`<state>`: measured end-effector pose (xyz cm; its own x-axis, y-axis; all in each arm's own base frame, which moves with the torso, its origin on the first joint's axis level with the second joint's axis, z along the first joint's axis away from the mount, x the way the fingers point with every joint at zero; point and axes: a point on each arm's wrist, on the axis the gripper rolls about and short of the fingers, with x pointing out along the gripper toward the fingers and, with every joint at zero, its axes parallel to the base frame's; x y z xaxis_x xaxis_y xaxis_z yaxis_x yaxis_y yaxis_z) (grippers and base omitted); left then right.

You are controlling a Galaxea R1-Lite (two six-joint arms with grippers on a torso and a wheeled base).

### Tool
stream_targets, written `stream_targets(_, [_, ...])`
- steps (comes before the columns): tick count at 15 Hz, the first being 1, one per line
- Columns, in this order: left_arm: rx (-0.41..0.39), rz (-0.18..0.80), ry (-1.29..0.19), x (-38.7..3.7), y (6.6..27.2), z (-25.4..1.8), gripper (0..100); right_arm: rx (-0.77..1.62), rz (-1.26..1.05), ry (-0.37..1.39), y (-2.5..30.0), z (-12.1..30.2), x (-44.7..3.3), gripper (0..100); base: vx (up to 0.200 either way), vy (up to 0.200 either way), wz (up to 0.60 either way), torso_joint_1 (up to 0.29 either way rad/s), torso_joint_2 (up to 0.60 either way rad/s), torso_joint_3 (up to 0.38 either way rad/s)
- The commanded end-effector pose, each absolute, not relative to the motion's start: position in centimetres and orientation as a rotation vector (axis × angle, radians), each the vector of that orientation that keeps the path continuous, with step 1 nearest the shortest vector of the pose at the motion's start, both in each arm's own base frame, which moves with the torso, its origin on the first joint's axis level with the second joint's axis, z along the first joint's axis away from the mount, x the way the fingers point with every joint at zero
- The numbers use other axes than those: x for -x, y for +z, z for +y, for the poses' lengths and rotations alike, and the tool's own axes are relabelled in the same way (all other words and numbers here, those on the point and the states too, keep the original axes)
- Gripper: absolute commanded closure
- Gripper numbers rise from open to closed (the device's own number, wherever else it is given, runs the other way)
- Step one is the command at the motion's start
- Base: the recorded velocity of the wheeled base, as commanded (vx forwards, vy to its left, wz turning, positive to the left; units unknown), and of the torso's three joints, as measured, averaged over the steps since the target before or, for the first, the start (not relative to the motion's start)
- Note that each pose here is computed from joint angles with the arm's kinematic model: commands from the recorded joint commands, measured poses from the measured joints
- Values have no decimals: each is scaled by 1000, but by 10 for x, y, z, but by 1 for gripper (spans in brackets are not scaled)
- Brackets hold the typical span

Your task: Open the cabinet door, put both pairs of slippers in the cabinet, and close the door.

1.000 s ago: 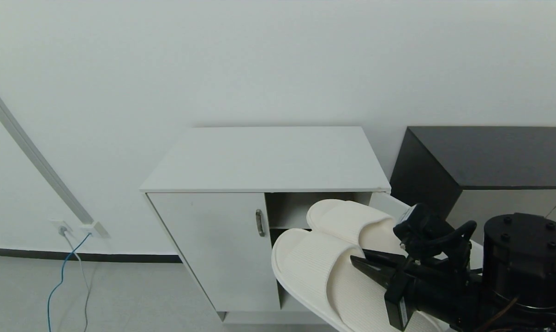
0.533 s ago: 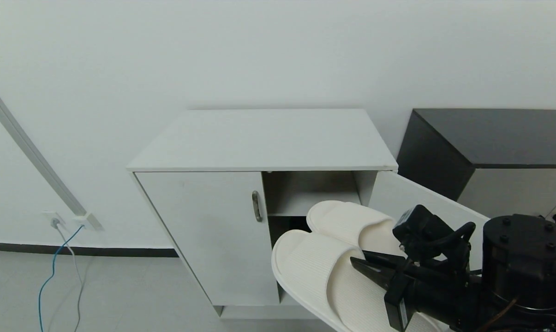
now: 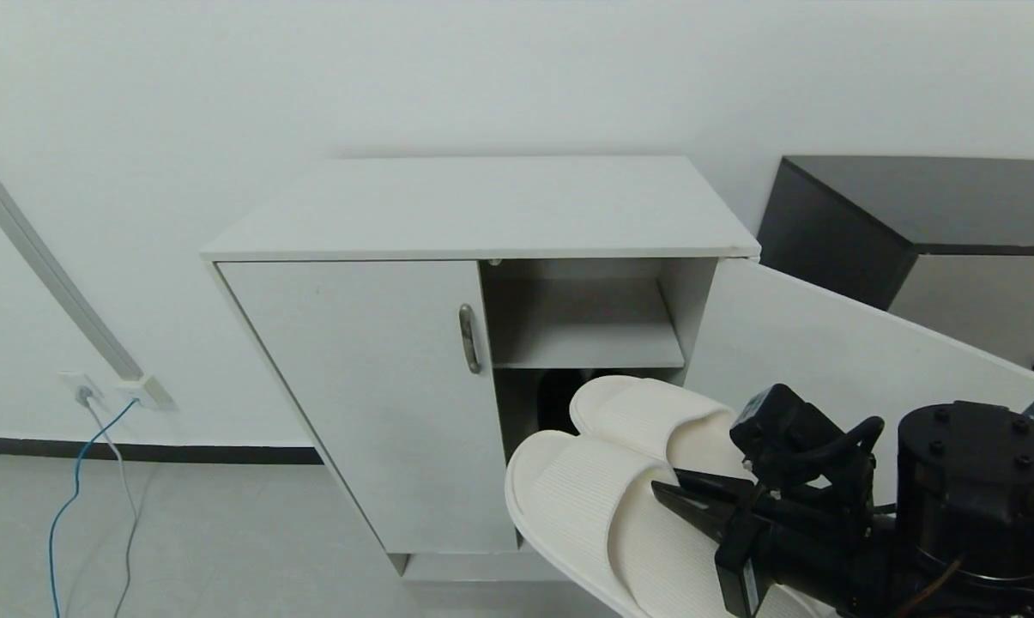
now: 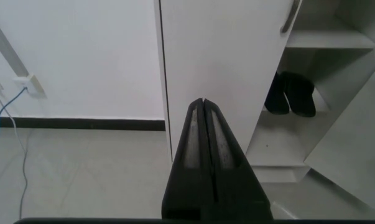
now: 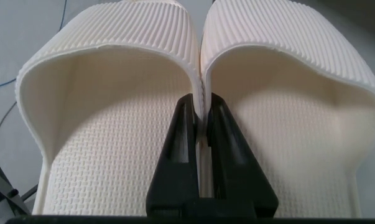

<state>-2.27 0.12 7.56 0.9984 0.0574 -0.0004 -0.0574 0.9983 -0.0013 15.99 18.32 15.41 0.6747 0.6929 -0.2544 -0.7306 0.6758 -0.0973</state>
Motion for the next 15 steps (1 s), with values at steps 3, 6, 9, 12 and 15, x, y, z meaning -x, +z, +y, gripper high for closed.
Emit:
stream_targets(3, [2, 0, 58, 23, 76, 1, 100, 198, 203, 807, 154, 183, -160, 100, 0, 0, 0, -158, 487, 328])
stream_targets(6, [2, 0, 58, 23, 76, 1, 100, 199, 206, 807, 153, 183, -160, 100, 0, 0, 0, -128, 478, 336])
stream_targets(9, [2, 0, 58, 23, 76, 1, 100, 199, 206, 807, 153, 183, -160, 100, 0, 0, 0, -111, 456, 347])
stream_targets(12, [2, 0, 58, 23, 76, 1, 100, 200, 206, 808, 153, 184, -160, 100, 0, 0, 0, -69, 456, 386])
stream_targets(15, [2, 0, 58, 23, 76, 1, 100, 200, 206, 808, 153, 184, -160, 100, 0, 0, 0, -27, 439, 408])
